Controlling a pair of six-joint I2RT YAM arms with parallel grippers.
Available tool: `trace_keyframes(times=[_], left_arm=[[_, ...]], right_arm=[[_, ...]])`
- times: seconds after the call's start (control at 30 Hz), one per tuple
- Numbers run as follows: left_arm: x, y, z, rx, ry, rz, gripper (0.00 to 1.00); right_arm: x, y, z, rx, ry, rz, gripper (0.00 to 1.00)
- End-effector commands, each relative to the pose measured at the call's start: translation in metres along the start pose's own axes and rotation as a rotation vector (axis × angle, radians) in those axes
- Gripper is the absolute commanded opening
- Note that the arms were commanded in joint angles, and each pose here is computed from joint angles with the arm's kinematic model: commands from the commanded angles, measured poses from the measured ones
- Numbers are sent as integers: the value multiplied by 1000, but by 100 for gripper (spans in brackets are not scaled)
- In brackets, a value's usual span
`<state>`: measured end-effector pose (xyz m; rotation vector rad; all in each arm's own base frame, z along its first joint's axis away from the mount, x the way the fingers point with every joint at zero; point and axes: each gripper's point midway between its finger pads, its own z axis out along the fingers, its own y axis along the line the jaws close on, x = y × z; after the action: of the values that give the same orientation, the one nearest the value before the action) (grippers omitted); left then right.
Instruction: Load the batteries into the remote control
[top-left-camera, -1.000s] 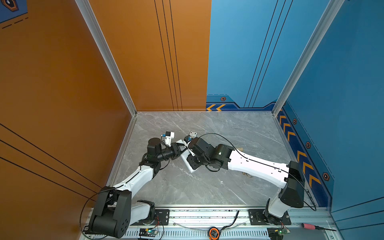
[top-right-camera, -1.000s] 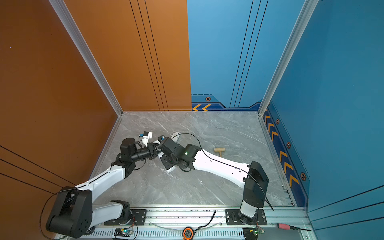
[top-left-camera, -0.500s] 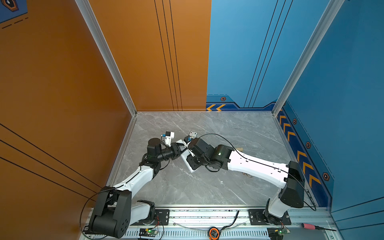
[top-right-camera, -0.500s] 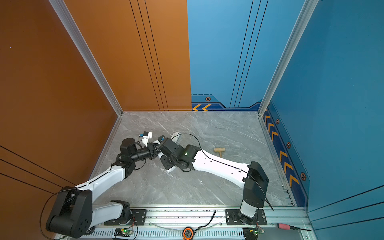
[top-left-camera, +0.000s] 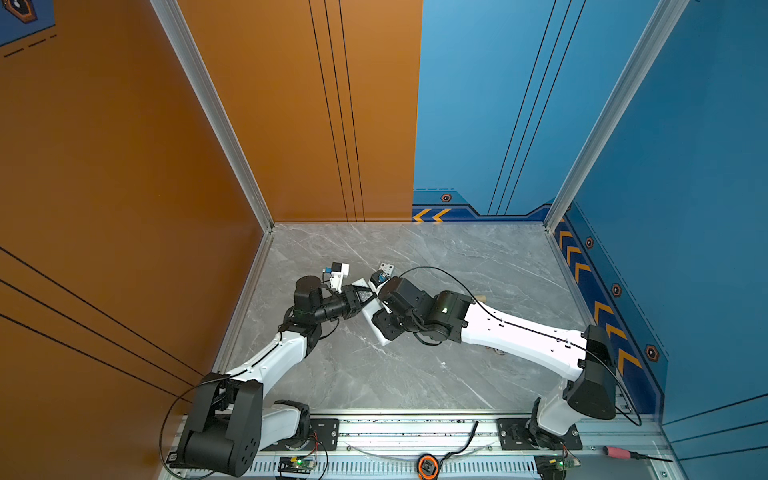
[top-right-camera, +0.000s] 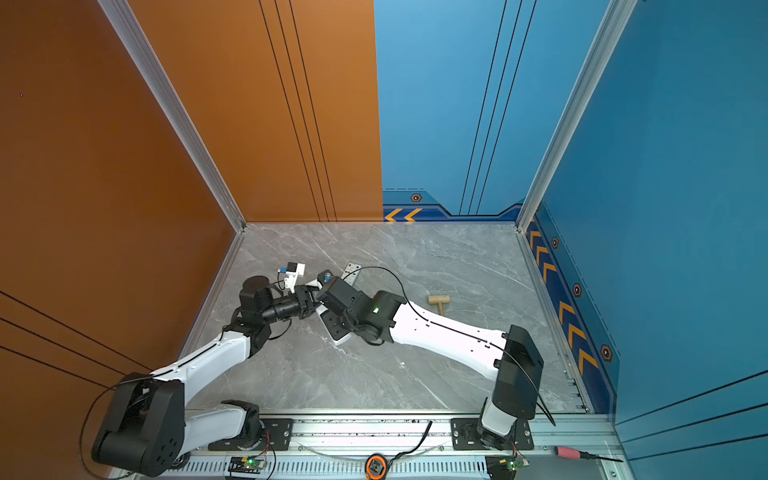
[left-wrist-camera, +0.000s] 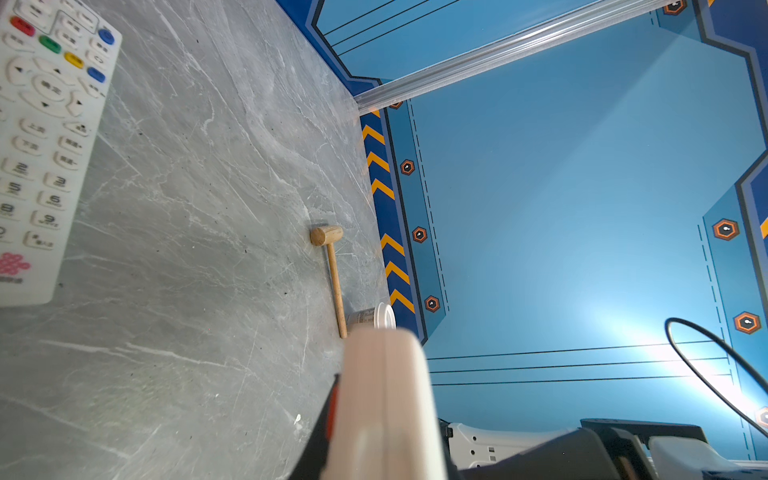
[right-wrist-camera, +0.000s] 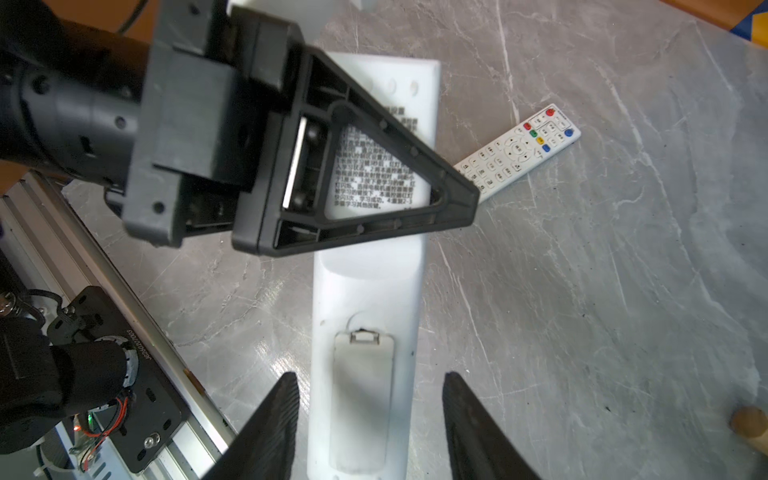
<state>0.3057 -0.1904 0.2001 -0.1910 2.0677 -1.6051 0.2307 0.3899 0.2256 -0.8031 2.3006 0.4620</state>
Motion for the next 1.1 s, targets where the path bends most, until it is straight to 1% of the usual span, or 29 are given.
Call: trace_keyframes(times=[0.0,0.1,0.27,0.43,0.67,0.77,0.87,0.9,0.97,1.07], left_arm=[[2,-13,-4,47,13,31,0],[3,-14,-5,51,18,36,0],[5,-15,-5,55,25,35,0],[5,-17,-7,57,17,36,0],[7,-17,-8,56,13,33,0],[7,-17,-8,56,10,32,0],[5,-17,-8,51,0,28,0],[4,-15,-8,31,-2,24,0],[4,-2,-8,-84,6,35,0],[8,30,-20,-456,31,120,0]], right_arm=[[-14,-9,-36,32,-66,22,55],[-6,-16,-36,45,-53,43,56],[2,-13,-18,37,2,30,55],[11,-19,0,45,51,38,53],[35,-20,30,48,146,16,50],[41,-30,34,67,163,43,50],[36,-36,30,76,148,66,49],[29,-35,23,71,124,70,50],[11,-37,3,76,61,81,53],[-13,-53,-33,109,-48,129,62]])
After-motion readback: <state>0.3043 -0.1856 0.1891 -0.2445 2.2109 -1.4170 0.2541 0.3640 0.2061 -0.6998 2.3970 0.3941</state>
